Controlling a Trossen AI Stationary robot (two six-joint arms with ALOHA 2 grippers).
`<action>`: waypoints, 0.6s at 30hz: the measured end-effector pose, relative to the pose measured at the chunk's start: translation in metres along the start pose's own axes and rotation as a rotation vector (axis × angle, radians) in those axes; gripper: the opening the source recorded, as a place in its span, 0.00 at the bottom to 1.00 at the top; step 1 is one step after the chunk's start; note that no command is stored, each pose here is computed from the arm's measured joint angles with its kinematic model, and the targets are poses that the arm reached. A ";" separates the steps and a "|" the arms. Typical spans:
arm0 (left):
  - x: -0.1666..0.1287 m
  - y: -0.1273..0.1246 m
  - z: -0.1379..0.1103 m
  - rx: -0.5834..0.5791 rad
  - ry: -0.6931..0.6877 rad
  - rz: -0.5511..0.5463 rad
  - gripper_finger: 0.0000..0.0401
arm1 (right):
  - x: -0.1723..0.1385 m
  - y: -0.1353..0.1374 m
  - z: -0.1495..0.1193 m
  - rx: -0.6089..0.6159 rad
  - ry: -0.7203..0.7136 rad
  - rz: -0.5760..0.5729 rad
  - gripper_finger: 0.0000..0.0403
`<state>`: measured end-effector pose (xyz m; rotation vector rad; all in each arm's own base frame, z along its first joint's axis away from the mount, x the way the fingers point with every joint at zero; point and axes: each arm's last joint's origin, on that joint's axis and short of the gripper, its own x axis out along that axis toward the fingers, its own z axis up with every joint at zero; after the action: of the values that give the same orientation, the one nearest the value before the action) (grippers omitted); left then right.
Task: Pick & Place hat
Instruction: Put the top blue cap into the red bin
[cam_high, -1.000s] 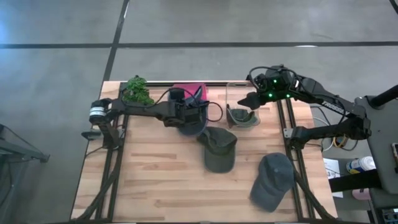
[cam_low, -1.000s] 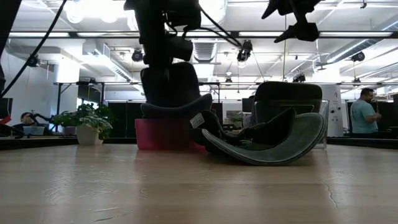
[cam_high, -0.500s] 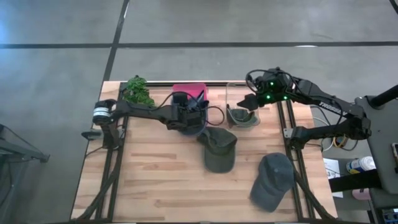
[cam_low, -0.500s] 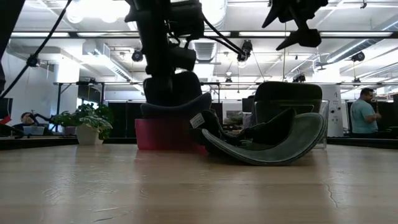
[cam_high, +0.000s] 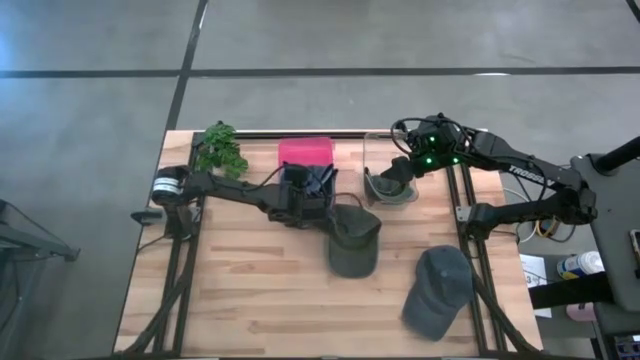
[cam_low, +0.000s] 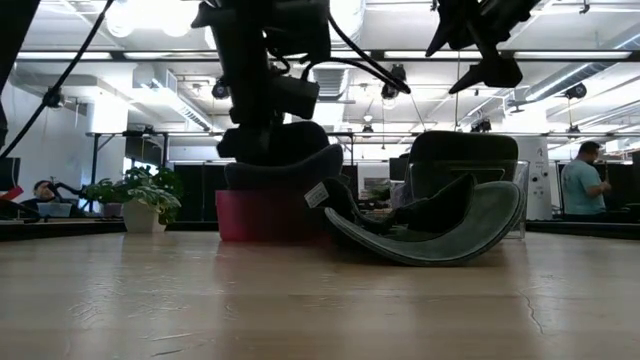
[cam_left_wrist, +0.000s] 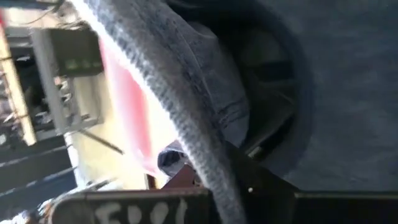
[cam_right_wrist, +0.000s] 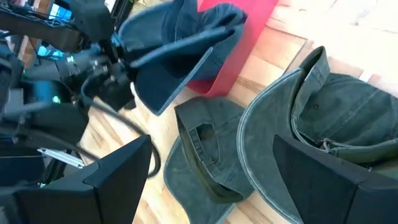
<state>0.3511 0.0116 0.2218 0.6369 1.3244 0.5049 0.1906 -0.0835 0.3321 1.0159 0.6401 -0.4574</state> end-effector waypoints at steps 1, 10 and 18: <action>-0.002 -0.002 0.000 0.007 -0.005 -0.011 0.03 | 0.000 0.000 0.000 -0.002 -0.003 0.005 0.82; -0.016 -0.007 0.002 0.035 -0.016 -0.109 0.22 | 0.000 0.003 0.003 -0.016 -0.031 0.038 0.82; -0.029 0.003 0.006 0.030 -0.009 -0.125 0.27 | 0.001 0.003 0.003 -0.019 -0.015 0.053 0.82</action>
<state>0.3515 -0.0063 0.2450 0.5762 1.3564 0.3806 0.1938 -0.0842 0.3348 1.0081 0.6019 -0.4110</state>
